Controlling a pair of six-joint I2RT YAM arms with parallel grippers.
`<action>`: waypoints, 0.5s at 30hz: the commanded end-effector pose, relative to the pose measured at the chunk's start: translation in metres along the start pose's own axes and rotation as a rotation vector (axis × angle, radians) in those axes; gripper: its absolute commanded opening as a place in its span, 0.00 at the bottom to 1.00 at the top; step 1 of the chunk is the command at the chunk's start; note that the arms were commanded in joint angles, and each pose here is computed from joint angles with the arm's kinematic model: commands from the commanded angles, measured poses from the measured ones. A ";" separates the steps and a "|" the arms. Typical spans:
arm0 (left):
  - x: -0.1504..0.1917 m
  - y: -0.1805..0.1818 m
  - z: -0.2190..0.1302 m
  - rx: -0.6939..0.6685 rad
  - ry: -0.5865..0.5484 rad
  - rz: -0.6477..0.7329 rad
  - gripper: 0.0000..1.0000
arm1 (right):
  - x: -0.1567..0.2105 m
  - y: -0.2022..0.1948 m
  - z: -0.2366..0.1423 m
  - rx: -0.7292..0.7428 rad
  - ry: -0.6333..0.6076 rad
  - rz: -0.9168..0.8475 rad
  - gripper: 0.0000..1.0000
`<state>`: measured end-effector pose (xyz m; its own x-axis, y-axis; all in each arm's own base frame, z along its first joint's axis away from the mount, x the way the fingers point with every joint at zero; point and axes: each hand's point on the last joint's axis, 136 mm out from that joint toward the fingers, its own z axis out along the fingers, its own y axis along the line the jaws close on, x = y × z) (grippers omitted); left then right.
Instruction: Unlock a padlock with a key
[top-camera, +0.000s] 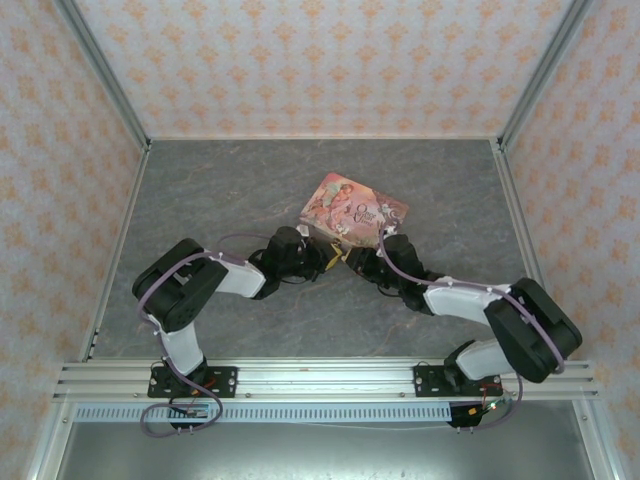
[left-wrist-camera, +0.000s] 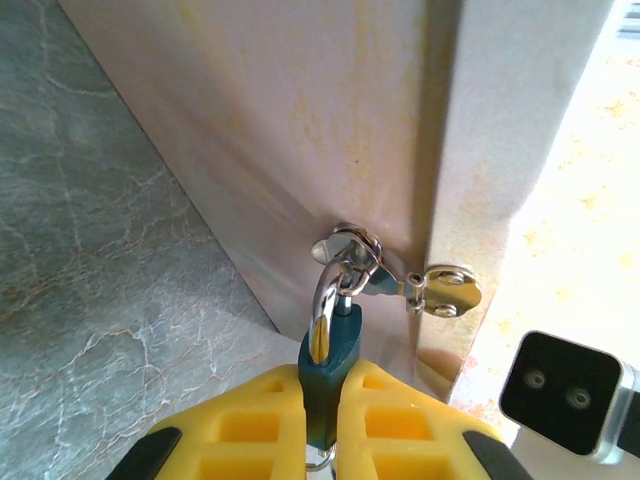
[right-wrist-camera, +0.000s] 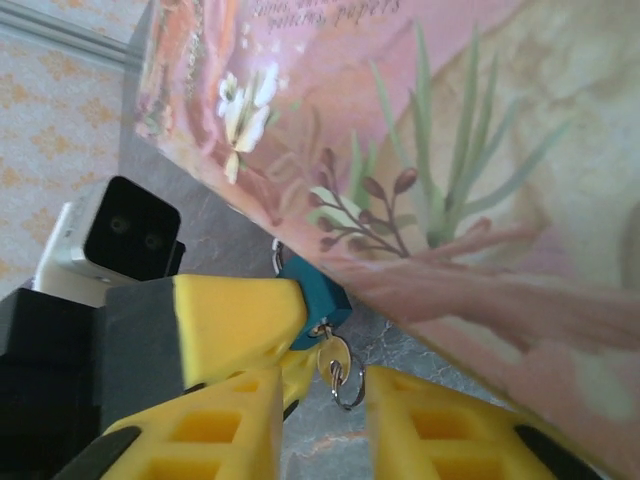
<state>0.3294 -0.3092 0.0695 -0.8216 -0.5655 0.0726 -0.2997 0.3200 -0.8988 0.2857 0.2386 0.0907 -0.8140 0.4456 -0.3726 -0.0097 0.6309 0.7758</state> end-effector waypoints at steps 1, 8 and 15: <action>-0.005 -0.002 -0.006 -0.029 -0.031 0.012 0.03 | -0.009 0.000 -0.011 0.052 -0.039 -0.085 0.34; -0.004 -0.003 -0.009 -0.048 -0.034 -0.016 0.00 | -0.029 0.022 -0.047 0.051 -0.131 -0.238 0.50; -0.005 -0.005 -0.012 -0.080 -0.037 -0.023 0.00 | -0.059 0.047 -0.085 -0.010 -0.305 -0.272 0.82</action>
<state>0.3260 -0.3027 0.0721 -0.8078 -0.5836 0.0833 -0.3436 0.3512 -0.8710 0.2773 0.2017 0.1751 -0.6442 0.3984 -0.6530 -0.2147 0.7252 0.6542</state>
